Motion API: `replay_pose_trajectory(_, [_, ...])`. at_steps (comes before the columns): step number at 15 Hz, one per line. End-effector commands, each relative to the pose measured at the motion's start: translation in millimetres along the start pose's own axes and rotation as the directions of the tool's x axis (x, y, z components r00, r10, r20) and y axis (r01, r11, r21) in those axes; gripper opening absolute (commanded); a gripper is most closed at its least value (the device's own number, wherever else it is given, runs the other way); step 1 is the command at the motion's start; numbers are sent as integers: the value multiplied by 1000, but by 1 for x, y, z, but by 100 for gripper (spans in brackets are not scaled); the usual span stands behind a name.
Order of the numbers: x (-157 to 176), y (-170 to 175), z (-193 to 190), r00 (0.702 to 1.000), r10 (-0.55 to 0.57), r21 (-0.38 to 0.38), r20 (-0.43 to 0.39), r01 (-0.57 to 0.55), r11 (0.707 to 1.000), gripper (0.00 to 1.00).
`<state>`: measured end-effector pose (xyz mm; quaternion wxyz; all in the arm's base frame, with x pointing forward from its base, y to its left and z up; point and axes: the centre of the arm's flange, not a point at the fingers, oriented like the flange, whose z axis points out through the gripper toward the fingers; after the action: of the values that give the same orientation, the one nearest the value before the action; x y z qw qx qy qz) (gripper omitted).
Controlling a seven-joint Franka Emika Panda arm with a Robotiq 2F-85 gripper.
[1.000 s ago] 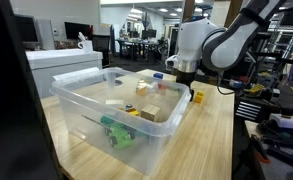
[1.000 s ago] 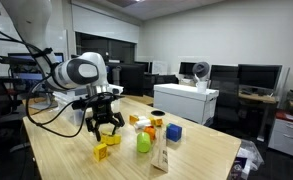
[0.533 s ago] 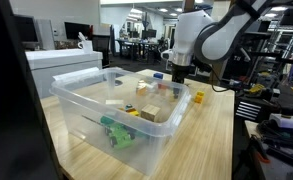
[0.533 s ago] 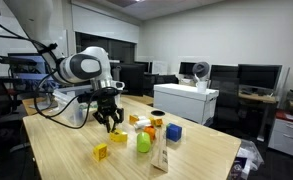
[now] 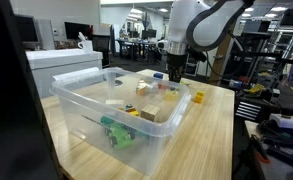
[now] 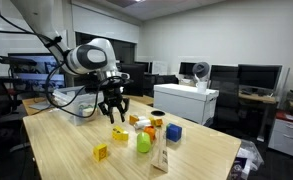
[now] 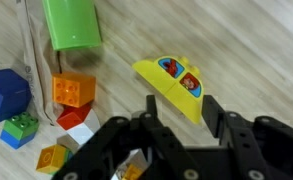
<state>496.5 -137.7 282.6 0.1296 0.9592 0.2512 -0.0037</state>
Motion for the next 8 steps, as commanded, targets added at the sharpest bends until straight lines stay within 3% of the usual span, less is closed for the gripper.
replay_pose_trajectory(1, [-14, 13, 16, 993, -90, -17, 77, 92, 996, 79])
replay_pose_trajectory(4, [-22, 16, 27, 983, -140, -21, 118, 143, 989, 97])
replay_pose_trajectory(8, [-16, 10, 46, 953, -270, 0, 140, 273, 962, 100])
